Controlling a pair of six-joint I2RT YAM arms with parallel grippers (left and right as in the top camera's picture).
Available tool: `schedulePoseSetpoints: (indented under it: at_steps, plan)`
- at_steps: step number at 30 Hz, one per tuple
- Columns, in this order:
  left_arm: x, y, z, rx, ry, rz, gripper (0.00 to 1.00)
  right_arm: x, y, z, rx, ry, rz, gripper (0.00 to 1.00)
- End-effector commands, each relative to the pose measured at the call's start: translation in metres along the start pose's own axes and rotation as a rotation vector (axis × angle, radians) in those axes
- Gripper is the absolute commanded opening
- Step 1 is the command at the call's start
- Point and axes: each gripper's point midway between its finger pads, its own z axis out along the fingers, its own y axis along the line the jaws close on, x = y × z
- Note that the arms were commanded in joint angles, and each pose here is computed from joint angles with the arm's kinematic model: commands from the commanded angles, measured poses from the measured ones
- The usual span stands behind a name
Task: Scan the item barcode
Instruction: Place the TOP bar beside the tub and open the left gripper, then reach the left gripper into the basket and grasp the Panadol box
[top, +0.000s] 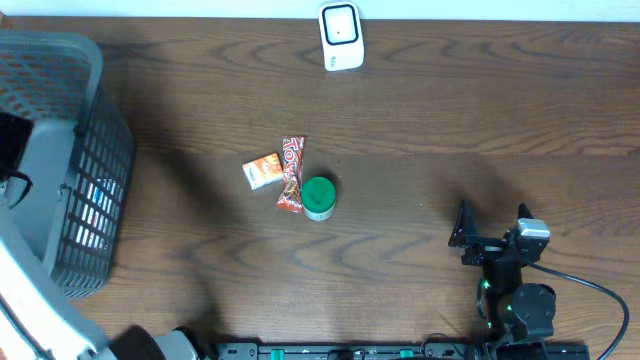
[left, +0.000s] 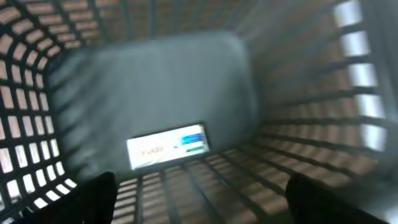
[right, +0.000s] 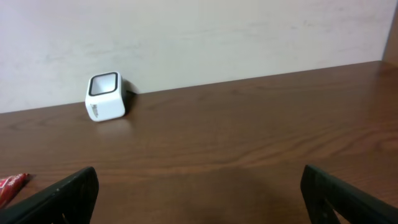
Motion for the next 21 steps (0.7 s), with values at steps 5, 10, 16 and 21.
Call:
schedulePoseSetpoints:
  at_steps: [5, 10, 16, 21]
  plan:
    - [0.01, 0.01, 0.074, -0.127, 0.164, 0.22, 0.9, 0.0, -0.001, 0.0, 0.006, -0.003, -0.011, 0.99]
    - [0.03, 0.022, 0.118, -0.187, 0.322, 0.408, 0.2, 0.0, -0.001, 0.0, 0.006, -0.003, -0.011, 0.99]
    - [0.065, 0.016, 0.142, -0.119, 0.51, 0.402, 0.08, 0.0, -0.001, 0.0, 0.006, -0.003, -0.011, 0.99]
    - [0.096, 0.007, 0.15, -0.056, 0.672, 0.316, 0.07, 0.0, -0.001, 0.0, 0.006, -0.003, -0.011, 0.99]
